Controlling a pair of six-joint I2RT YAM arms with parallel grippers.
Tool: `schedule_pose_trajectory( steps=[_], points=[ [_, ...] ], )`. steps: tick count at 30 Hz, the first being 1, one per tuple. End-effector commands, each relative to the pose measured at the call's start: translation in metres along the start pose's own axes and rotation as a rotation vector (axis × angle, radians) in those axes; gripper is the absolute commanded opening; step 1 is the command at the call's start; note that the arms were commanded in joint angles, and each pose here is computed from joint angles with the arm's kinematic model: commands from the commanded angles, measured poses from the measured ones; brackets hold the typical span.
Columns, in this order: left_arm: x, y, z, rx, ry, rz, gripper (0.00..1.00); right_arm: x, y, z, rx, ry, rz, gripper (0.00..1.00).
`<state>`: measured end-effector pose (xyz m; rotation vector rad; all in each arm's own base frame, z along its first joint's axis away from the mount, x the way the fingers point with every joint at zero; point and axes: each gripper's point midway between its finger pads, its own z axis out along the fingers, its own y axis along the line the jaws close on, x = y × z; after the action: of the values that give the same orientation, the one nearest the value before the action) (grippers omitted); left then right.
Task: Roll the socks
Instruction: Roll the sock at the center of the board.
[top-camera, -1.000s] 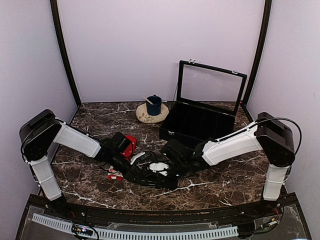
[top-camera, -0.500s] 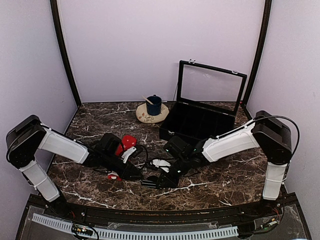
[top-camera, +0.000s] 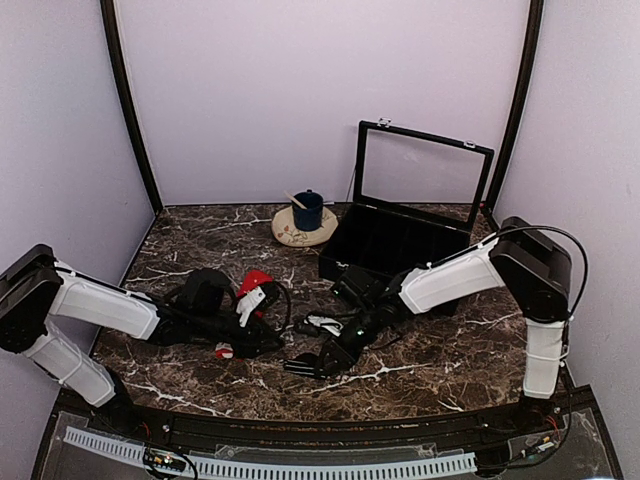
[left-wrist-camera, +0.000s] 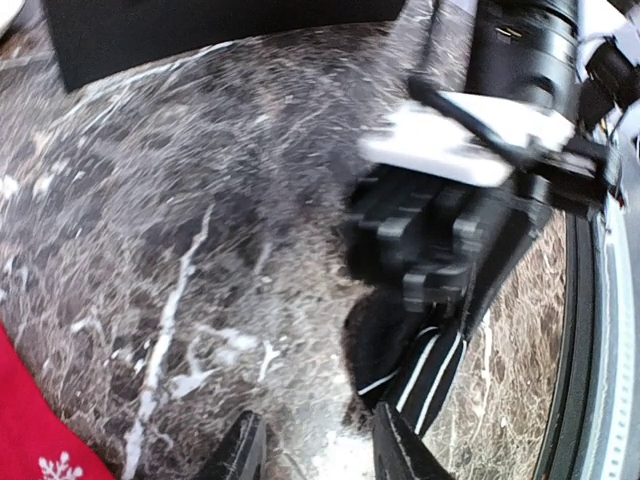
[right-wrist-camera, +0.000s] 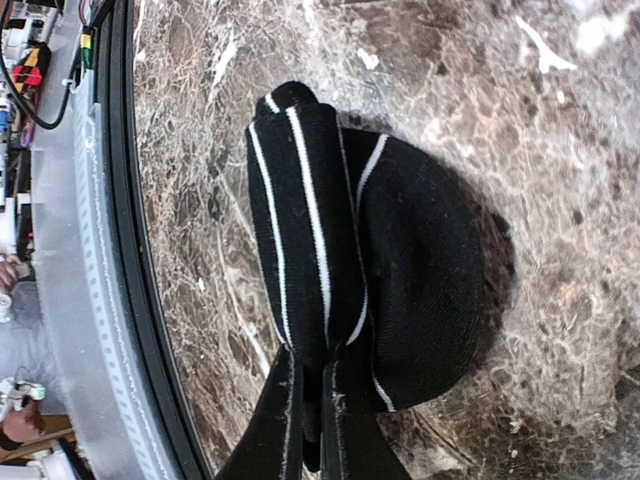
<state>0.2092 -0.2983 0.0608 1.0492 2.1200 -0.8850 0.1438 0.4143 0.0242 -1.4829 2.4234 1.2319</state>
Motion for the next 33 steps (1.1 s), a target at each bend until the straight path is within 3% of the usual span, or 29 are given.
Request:
schedule_pose_trajectory(
  steps=[1, 17, 33],
  points=[
    [-0.001, -0.011, -0.002, -0.024, -0.022, 0.162, 0.39, 0.036, -0.011, 0.006, -0.025, 0.111, 0.164, 0.00],
    [0.007, -0.066, 0.008, 0.044, 0.010, 0.558, 0.41, 0.036, -0.014, -0.001, -0.178, 0.112, 0.340, 0.00],
    [0.019, -0.070, 0.042, -0.037, 0.119, 0.834, 0.42, 0.039, -0.003, -0.004, -0.278, 0.137, 0.417, 0.00]
  ],
)
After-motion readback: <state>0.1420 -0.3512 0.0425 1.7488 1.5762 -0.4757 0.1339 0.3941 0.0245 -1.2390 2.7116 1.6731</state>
